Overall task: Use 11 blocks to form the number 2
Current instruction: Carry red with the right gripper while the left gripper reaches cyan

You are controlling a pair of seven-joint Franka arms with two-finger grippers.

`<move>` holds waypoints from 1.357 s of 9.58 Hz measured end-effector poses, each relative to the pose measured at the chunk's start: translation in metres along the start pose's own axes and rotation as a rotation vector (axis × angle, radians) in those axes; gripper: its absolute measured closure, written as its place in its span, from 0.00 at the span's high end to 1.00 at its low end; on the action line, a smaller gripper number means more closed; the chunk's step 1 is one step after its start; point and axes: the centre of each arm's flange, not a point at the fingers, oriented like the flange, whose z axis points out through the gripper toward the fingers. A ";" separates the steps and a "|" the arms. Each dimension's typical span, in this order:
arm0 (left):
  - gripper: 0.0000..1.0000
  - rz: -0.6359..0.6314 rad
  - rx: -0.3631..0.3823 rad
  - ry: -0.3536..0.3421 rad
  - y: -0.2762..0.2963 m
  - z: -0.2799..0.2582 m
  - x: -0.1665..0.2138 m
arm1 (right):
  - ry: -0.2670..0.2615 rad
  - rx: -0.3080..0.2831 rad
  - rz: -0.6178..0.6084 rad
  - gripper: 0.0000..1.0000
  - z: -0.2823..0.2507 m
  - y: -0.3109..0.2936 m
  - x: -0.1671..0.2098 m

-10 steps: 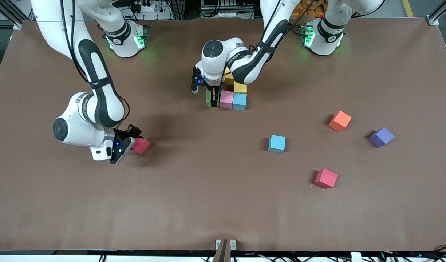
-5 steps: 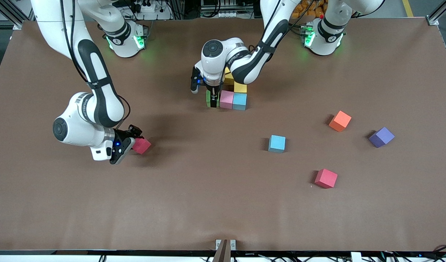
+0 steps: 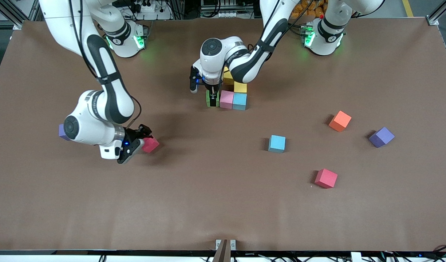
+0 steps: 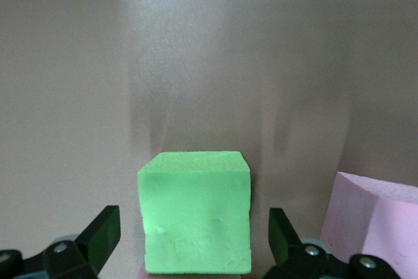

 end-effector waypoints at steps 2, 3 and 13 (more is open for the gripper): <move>1.00 -0.008 0.007 0.011 -0.001 -0.009 0.002 | 0.013 -0.004 0.079 0.60 -0.007 -0.016 0.009; 1.00 -0.030 0.009 0.014 0.000 -0.014 0.003 | 0.022 -0.004 0.115 0.60 -0.012 -0.023 0.012; 1.00 -0.581 -0.006 -0.119 -0.183 -0.165 -0.178 | 0.028 -0.070 0.320 0.60 -0.004 -0.110 0.042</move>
